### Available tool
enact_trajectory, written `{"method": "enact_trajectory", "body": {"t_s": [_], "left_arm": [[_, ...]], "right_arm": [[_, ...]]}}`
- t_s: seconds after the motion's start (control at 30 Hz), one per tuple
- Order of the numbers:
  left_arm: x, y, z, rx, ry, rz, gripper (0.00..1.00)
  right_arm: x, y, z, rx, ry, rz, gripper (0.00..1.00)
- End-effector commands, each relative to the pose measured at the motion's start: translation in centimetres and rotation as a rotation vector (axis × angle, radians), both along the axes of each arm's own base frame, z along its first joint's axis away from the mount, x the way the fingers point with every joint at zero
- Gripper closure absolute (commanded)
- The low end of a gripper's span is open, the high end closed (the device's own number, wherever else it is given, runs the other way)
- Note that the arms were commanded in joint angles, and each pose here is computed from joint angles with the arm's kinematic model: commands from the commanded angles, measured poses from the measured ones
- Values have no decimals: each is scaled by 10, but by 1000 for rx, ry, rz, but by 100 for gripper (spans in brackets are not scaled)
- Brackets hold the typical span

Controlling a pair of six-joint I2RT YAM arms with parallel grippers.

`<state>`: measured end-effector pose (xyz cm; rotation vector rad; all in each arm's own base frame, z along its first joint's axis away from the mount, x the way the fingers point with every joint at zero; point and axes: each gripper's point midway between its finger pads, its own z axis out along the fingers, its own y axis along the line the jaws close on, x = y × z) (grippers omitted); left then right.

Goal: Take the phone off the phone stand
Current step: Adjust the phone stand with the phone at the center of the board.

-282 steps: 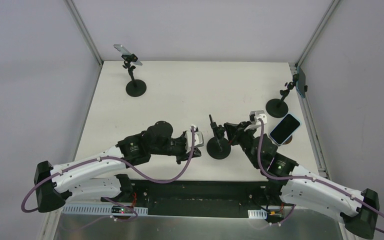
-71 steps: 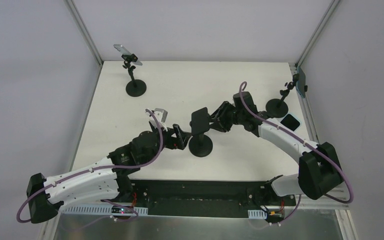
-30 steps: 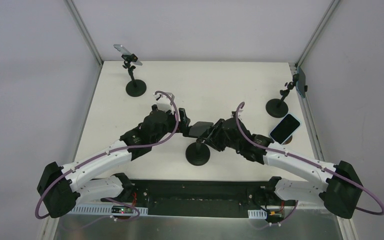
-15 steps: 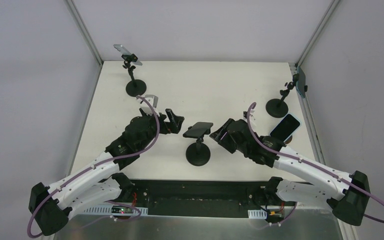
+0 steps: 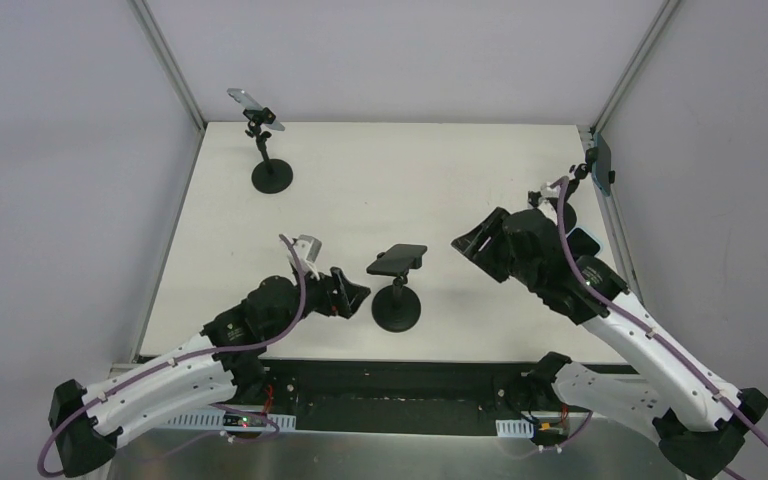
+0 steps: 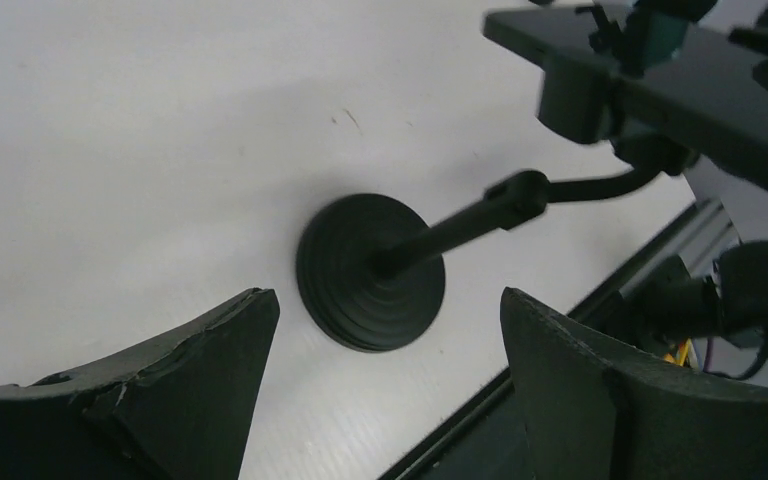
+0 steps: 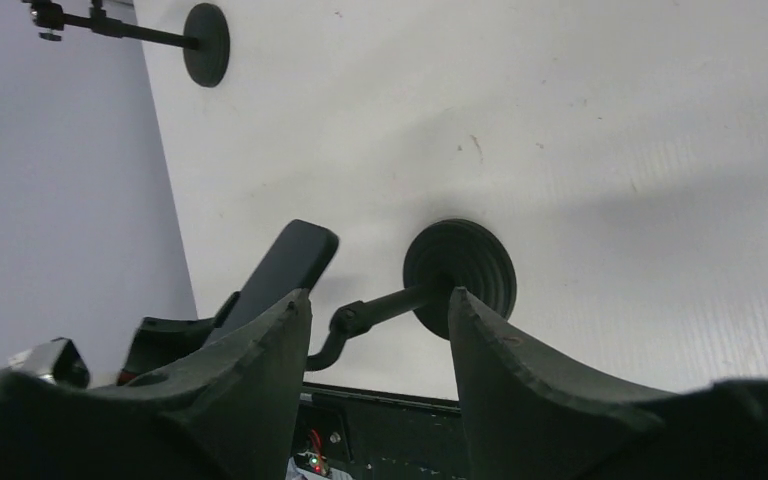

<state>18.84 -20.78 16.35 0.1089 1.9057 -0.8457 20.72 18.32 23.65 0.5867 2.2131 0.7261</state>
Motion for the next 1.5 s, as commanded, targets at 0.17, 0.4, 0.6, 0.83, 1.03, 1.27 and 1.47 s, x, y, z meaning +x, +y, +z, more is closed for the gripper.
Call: {"method": "enact_trajectory", "body": {"t_s": [0.17,0.4,0.6,0.83,1.03,1.27,1.47], "left_arm": [[-11,-34,31,-21,-29,-44,15],[-1,-36,66,-50,-83,-9,14],[2,-41,76,-64,-89,-5,13],[10,-40,79,-43,-111,27,13],[17,-32,81,-7,-144,58,14],[25,-30,81,-6,-135,55,14],[30,-28,84,-3,-142,48,15]], "right_arm": [[6,48,31,52,96,282,43],[32,62,4,-8,189,286,43],[42,63,-18,-66,230,276,44],[37,62,-30,-71,262,273,47],[19,61,-37,-64,269,271,51],[-5,74,-34,-51,251,310,52],[-24,81,-31,-20,249,334,53]]}}
